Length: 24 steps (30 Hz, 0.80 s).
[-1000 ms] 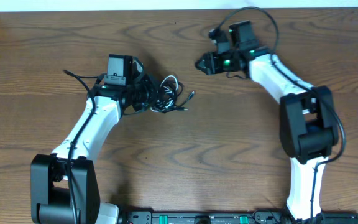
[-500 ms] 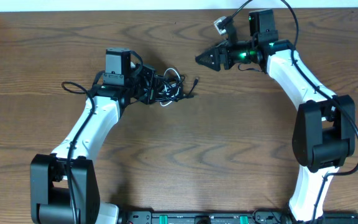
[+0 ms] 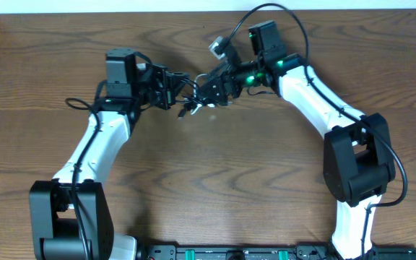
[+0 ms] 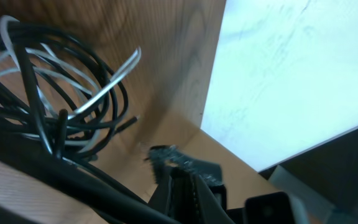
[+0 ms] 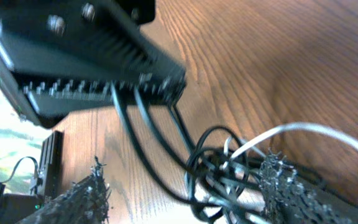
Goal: Untangle cables
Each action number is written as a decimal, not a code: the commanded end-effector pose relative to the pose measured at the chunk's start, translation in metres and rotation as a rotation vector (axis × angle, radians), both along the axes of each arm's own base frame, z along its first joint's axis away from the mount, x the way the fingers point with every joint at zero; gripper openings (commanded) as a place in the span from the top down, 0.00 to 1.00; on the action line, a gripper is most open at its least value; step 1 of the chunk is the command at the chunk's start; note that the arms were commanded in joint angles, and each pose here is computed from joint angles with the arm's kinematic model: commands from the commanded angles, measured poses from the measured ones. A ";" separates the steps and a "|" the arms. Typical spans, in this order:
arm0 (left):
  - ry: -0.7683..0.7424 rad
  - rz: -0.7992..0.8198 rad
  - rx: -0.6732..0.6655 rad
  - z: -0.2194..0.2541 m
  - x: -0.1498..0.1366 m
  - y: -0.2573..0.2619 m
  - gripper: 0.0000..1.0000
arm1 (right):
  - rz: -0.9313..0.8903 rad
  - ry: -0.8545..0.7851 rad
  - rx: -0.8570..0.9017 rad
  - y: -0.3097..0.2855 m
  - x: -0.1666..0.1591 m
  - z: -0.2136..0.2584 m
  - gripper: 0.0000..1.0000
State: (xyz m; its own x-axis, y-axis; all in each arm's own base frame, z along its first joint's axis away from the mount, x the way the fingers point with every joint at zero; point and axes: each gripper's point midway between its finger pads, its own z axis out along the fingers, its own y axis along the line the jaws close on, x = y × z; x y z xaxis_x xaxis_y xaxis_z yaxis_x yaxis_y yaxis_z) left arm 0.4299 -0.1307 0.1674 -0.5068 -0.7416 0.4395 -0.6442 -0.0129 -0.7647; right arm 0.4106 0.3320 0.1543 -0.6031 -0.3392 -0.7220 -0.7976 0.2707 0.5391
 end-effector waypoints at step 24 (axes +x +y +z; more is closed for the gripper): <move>-0.142 -0.132 0.099 0.000 -0.003 0.002 0.83 | -0.160 -0.191 -0.212 0.007 0.025 -0.012 0.91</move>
State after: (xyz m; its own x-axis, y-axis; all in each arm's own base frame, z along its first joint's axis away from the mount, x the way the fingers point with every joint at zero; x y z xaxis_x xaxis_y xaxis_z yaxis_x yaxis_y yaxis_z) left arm 0.4241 -0.1330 0.1721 -0.5917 -0.6882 0.4199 -0.6039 0.0334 -0.7963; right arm 0.4205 0.3550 0.1383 -0.5002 -0.4128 -0.7612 -0.8523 0.3901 0.3485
